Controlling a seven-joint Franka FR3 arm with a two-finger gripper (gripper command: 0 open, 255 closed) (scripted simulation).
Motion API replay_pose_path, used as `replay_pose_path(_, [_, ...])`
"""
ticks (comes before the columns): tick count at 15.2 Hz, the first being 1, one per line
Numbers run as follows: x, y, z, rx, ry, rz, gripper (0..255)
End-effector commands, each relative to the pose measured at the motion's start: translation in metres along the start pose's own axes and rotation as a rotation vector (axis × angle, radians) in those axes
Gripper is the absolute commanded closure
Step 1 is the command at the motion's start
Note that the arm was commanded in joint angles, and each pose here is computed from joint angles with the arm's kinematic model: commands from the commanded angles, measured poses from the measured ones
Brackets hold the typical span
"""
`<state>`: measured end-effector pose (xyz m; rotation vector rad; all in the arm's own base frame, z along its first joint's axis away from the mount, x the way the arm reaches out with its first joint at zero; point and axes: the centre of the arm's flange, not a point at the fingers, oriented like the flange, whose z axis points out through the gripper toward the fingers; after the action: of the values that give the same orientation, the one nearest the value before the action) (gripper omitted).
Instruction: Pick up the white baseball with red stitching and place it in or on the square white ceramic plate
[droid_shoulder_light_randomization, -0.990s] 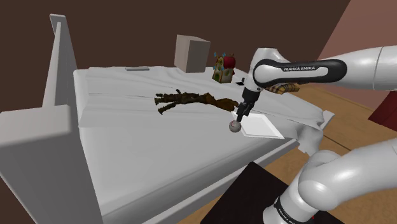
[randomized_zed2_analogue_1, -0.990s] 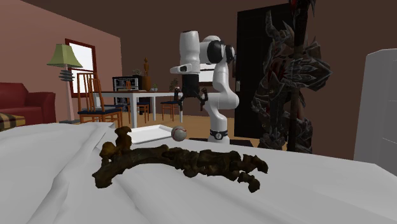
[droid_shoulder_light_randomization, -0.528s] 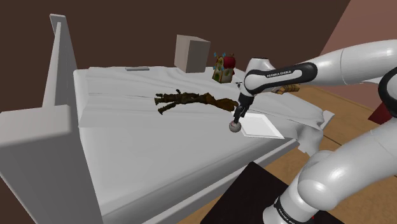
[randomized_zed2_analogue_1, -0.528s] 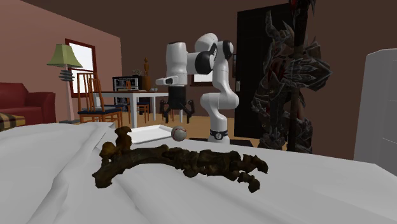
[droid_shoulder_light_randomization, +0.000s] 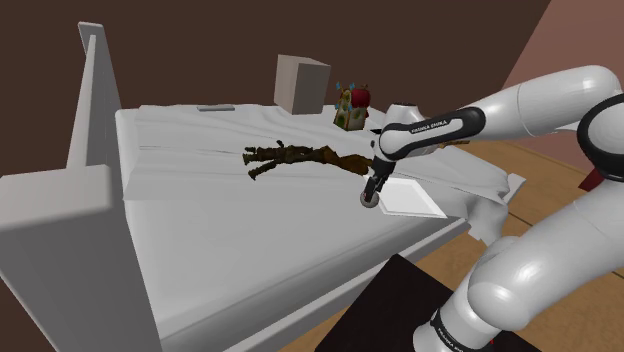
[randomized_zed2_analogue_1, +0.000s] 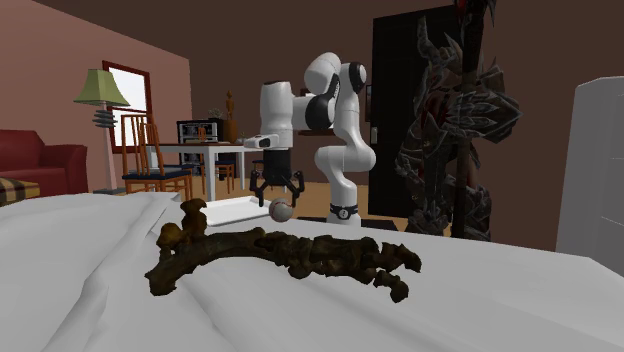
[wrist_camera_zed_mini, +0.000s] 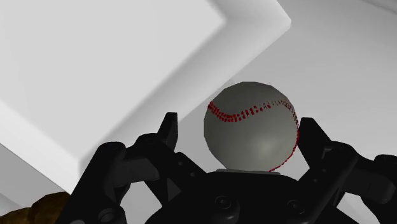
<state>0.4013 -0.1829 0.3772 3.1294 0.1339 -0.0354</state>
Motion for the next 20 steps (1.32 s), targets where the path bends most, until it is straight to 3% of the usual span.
replay_pose_path(1, [-0.001,0.0,0.002,0.0,0.0,0.0,0])
replay_pose_path(6, [-0.001,0.0,0.002,0.0,0.0,0.0,0])
replay_pose_path(7, [0.0,0.0,0.002,0.0,0.0,0.0,255])
replay_pose_path(16, [-0.001,0.0,0.002,0.0,0.0,0.0,255])
replay_pose_path(20, [-0.001,0.001,-0.019,0.0,0.0,0.0,255])
